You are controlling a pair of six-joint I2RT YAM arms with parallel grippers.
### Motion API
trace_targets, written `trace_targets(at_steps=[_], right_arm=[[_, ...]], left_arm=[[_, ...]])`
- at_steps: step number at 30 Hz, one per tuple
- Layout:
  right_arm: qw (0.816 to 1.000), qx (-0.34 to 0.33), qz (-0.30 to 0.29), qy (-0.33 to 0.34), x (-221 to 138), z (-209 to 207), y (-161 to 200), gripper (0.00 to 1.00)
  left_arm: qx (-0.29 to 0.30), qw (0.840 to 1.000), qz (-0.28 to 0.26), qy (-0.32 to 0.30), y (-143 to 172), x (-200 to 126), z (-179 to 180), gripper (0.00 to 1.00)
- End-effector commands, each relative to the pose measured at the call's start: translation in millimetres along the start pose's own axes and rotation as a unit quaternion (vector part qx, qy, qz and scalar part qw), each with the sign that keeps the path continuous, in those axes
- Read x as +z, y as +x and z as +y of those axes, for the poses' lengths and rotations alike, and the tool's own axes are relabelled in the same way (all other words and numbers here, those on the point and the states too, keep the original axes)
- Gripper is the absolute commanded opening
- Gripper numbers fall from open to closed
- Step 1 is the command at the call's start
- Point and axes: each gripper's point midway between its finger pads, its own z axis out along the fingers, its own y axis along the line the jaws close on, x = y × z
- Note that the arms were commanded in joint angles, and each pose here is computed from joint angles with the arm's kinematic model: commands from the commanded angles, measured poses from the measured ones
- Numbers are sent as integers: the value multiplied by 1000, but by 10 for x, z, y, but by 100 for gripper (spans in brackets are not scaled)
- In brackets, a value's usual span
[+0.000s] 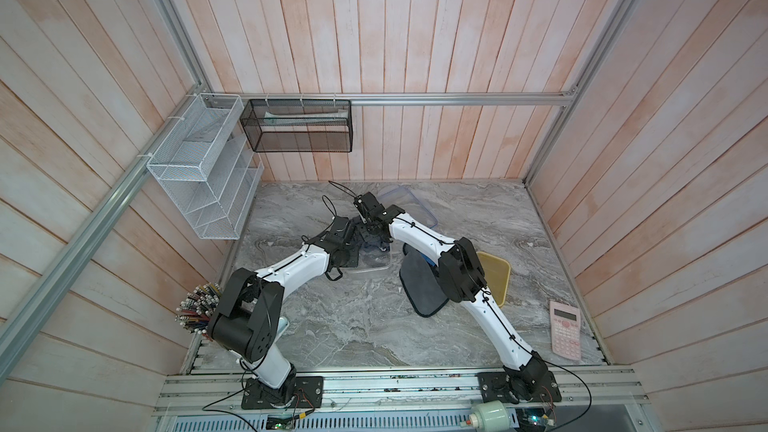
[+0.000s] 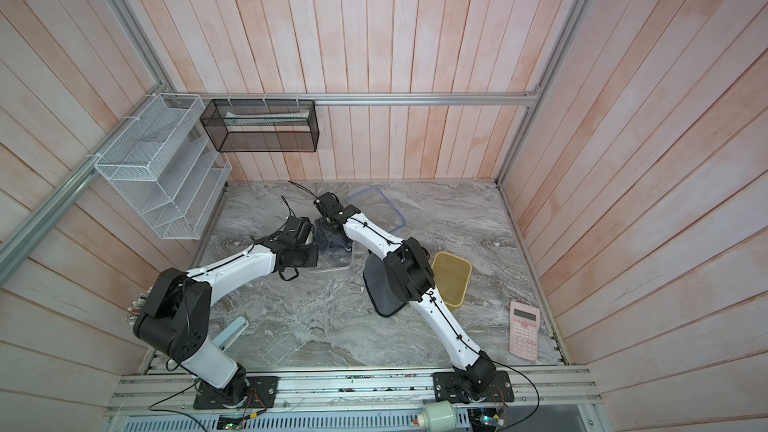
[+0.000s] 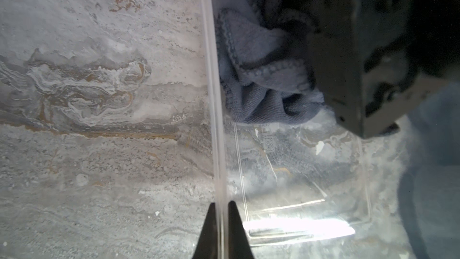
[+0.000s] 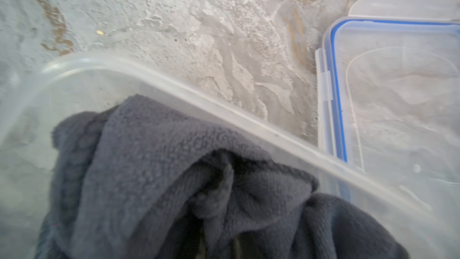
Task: Wipe the insides of the lunch boxes
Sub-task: Pick up the lunch box from the center of the board.
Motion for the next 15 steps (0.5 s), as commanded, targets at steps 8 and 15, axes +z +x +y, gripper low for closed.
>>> trace_targets(at_steps=[8, 15], right_arm=[[982, -67, 172, 38, 94, -343, 828, 0], [970, -79, 225, -35, -143, -1, 1089, 0]], left_arm=[[-23, 996, 0, -89, 20, -23, 421, 3], [-39, 991, -65, -106, -388, -142, 512, 3]])
